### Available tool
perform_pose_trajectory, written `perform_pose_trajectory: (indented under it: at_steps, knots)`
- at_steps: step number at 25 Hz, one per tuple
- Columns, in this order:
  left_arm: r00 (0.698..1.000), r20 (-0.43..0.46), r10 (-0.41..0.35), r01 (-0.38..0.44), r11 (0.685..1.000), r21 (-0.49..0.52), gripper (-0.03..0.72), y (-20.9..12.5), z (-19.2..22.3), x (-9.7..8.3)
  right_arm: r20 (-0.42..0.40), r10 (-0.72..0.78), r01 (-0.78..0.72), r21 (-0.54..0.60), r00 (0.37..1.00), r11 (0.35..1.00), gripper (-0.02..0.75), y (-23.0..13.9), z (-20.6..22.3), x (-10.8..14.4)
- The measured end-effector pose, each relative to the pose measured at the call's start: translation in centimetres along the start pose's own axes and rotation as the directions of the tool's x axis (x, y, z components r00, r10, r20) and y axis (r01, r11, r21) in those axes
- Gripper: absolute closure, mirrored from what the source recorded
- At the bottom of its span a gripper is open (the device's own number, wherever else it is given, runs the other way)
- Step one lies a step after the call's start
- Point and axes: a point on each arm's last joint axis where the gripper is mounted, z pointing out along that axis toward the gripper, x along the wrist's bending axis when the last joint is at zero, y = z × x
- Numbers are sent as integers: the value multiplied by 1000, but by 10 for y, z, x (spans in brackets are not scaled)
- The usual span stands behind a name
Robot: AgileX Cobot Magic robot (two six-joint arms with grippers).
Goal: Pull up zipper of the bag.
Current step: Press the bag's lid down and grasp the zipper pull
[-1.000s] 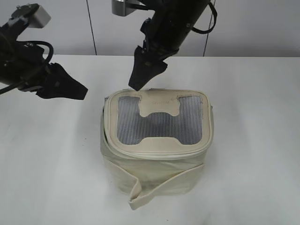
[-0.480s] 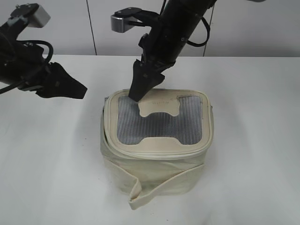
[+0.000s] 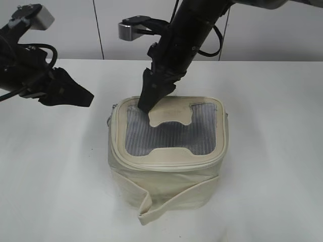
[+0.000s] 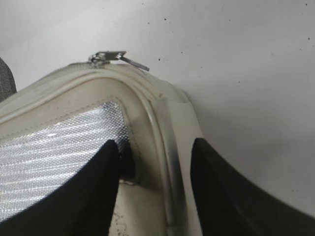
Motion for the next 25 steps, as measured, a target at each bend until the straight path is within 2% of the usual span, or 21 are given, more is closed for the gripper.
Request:
perform_pose_trajectory:
  at_steps: [2, 7, 9, 17, 25]
  knots:
    - [1000, 0, 0, 0, 1000, 0, 370, 0, 0, 0, -4, 1, -1, 1, 1000, 1000, 411, 0, 1, 0]
    - [1000, 1, 0, 0, 1000, 0, 370, 0, 0, 0, -7, 1, -1, 0, 1000, 1000, 626, 1, 2, 1]
    - [1000, 1, 0, 0, 1000, 0, 370, 0, 0, 0, -8, 3, -3, 1, 1000, 1000, 684, 1, 2, 1]
    - [999, -22, 48, -47, 998, 38, 367, -3, 1, 2, 6, 4, -4, -5, 1000, 1000, 689, 4, -1, 0]
    - [996, -16, 92, -90, 992, 92, 305, -8, 16, 6, 25, -2, 3, -9, 1000, 1000, 689, 8, -4, 0]
